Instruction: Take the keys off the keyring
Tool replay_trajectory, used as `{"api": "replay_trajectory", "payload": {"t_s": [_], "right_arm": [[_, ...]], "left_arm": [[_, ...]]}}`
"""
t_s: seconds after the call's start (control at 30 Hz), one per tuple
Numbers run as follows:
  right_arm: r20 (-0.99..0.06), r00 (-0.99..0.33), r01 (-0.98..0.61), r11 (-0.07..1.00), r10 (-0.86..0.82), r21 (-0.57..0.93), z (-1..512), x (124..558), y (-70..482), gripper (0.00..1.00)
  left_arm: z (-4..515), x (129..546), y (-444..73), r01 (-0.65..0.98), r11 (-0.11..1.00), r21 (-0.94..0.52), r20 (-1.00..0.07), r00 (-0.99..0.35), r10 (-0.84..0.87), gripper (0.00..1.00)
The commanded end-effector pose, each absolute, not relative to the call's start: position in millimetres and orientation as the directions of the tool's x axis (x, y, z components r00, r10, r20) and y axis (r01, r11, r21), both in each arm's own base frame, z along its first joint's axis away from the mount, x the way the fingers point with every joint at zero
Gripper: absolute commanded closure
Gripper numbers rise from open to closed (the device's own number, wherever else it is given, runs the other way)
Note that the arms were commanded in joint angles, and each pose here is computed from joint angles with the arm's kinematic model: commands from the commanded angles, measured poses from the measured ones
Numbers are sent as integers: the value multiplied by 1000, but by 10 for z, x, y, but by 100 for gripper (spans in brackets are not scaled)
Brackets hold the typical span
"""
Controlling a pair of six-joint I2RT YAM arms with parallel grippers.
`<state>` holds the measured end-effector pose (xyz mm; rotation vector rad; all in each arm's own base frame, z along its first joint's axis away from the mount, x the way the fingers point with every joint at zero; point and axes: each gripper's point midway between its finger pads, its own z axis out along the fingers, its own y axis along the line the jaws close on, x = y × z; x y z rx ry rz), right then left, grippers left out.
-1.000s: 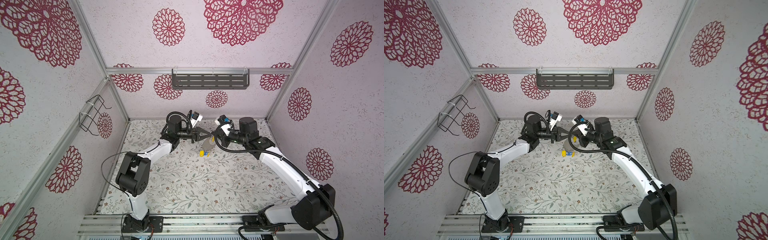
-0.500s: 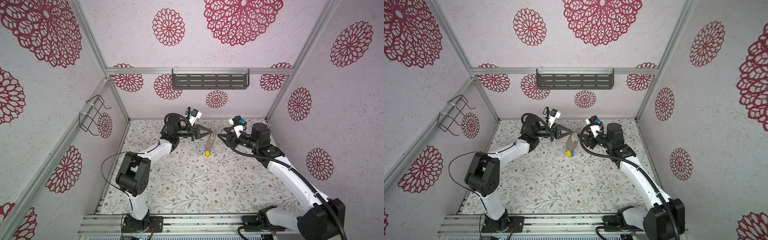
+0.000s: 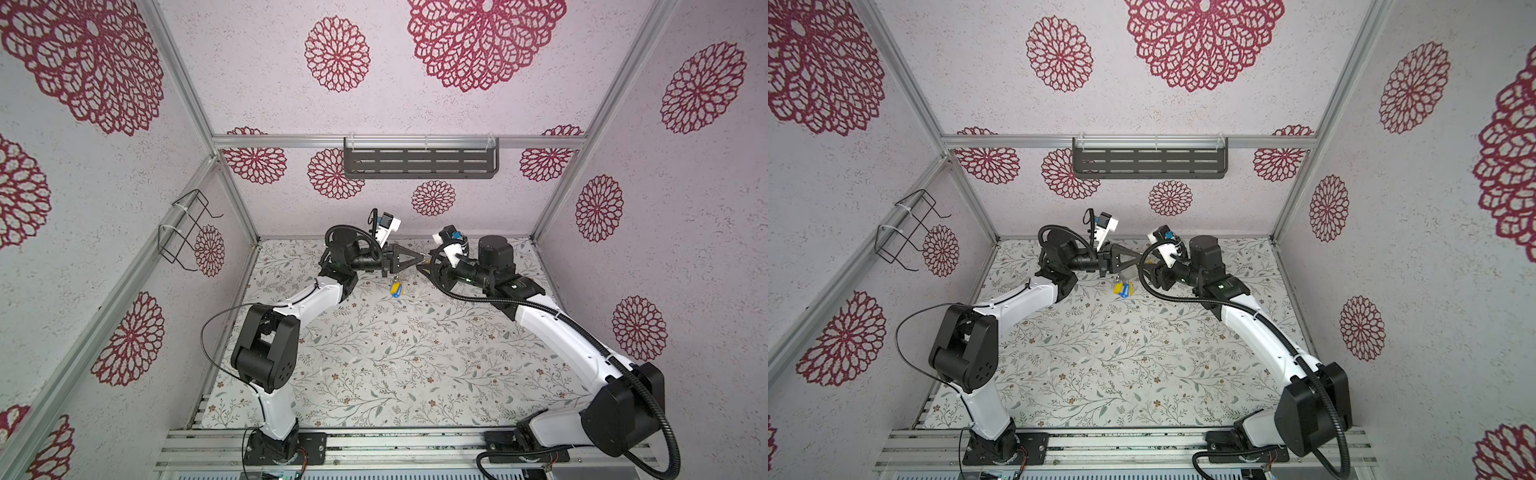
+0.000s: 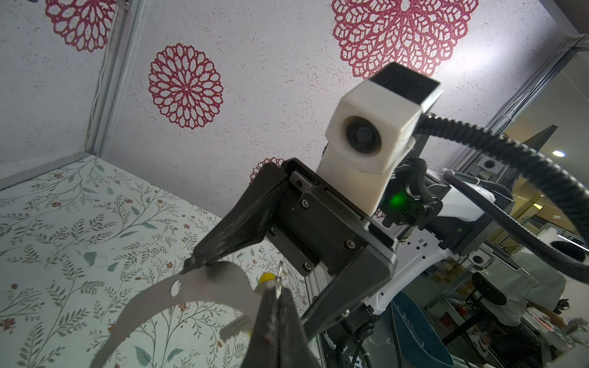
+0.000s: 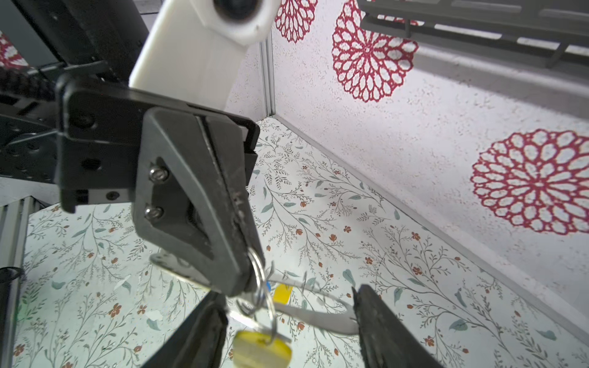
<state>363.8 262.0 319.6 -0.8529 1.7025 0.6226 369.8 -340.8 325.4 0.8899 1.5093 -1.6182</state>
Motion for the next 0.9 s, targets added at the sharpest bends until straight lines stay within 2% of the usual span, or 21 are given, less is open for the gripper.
{"api": "replay_trajectory", "payload": {"t_s": [0.0, 0.13, 0.3, 0.33, 0.47, 0.7, 0.73, 0.77, 0.8, 0.87], "right_arm": [[-967, -84, -755, 649, -242, -96, 3423, 3723, 2557, 41], [-966, -81, -749, 654, -244, -103, 3451, 3701, 2532, 60], [-960, -93, -734, 670, -264, -113, 3432, 3649, 2458, 91], [-959, -94, -731, 672, -266, -115, 3430, 3634, 2445, 95], [-966, -100, -745, 661, -240, -87, 3441, 3554, 2485, 99], [-973, -122, -763, 645, -197, -35, 3391, 3480, 2642, 100], [-970, -133, -759, 650, -205, -33, 3355, 3488, 2635, 86], [-966, -138, -753, 657, -220, -42, 3329, 3497, 2619, 65], [-962, -140, -743, 667, -234, -54, 3315, 3514, 2593, 62], [-957, -140, -713, 696, -254, -81, 3330, 3559, 2514, 62]], "left_arm": [[3459, 3603, -3412, 903, -71, -423, -902, -428, -64, 100], [3450, 3616, -3402, 902, -67, -426, -901, -430, -64, 100], [3522, 3733, -3321, 906, -6, -424, -900, -422, -109, 100], [3546, 3778, -3300, 904, 20, -428, -898, -423, -126, 100], [3639, 3890, -3285, 896, 95, -433, -890, -409, -201, 100], [3674, 3855, -3379, 898, 167, -408, -893, -354, -278, 100], [3641, 3849, -3397, 897, 172, -408, -897, -358, -261, 100], [3613, 3845, -3403, 896, 174, -410, -898, -363, -249, 100], [3601, 3835, -3402, 896, 170, -410, -899, -366, -242, 100], [3572, 3819, -3407, 896, 161, -414, -898, -374, -229, 100]]}}
